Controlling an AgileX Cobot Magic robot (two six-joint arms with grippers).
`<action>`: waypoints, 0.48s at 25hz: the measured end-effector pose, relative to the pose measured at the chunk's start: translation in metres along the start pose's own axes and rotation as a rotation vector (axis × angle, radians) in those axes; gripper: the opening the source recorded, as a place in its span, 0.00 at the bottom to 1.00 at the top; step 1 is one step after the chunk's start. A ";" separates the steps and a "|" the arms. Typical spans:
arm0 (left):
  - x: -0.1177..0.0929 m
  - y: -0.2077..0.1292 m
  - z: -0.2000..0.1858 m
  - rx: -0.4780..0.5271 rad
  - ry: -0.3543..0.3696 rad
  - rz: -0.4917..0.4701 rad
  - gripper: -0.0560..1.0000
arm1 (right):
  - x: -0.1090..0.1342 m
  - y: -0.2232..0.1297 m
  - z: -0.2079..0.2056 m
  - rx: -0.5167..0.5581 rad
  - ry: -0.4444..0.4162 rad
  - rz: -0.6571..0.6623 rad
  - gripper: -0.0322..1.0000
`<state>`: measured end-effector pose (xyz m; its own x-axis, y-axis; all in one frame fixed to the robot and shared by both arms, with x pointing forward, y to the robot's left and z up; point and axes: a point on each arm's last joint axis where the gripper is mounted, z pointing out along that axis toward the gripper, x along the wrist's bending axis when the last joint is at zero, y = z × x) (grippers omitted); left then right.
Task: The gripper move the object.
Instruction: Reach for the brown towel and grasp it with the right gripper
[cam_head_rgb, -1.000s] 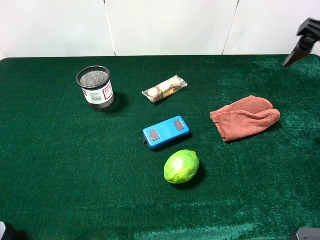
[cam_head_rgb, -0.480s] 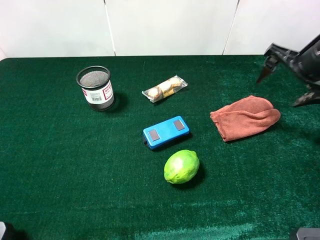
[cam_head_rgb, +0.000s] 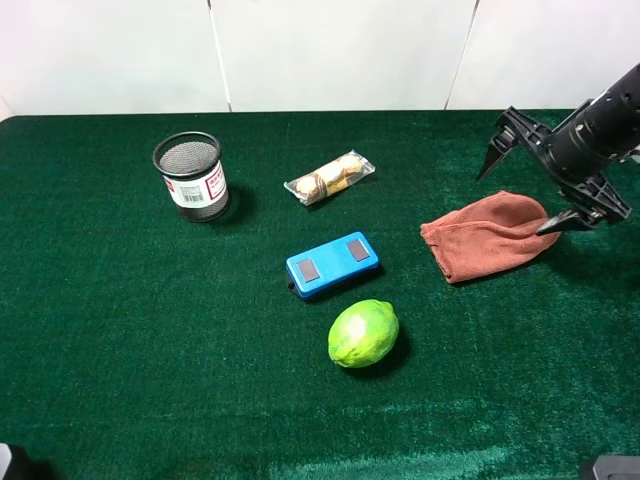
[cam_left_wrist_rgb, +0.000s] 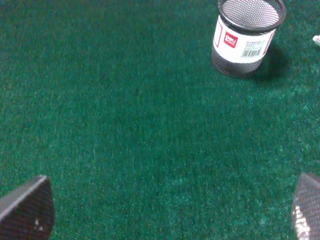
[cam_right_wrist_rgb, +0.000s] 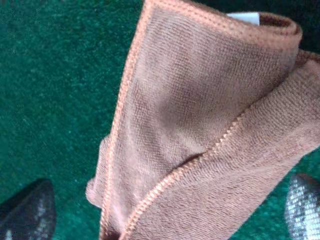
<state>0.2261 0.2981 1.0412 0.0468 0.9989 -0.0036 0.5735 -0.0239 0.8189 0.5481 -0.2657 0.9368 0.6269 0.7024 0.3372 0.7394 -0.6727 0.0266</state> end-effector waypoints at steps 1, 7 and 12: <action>0.000 0.000 0.000 0.000 0.000 0.000 0.96 | 0.000 0.000 0.002 0.004 -0.001 0.021 0.70; 0.000 0.000 0.000 0.000 0.000 0.000 0.96 | -0.004 0.002 0.020 0.030 -0.027 0.107 0.70; 0.000 0.000 0.000 0.000 0.000 0.000 0.96 | -0.007 0.003 0.036 0.052 -0.041 0.153 0.70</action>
<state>0.2261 0.2981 1.0412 0.0468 0.9989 -0.0036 0.5735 -0.0239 0.8189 0.5552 -0.2642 0.9003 0.7420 0.6022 0.2947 0.6455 -0.7605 -0.0713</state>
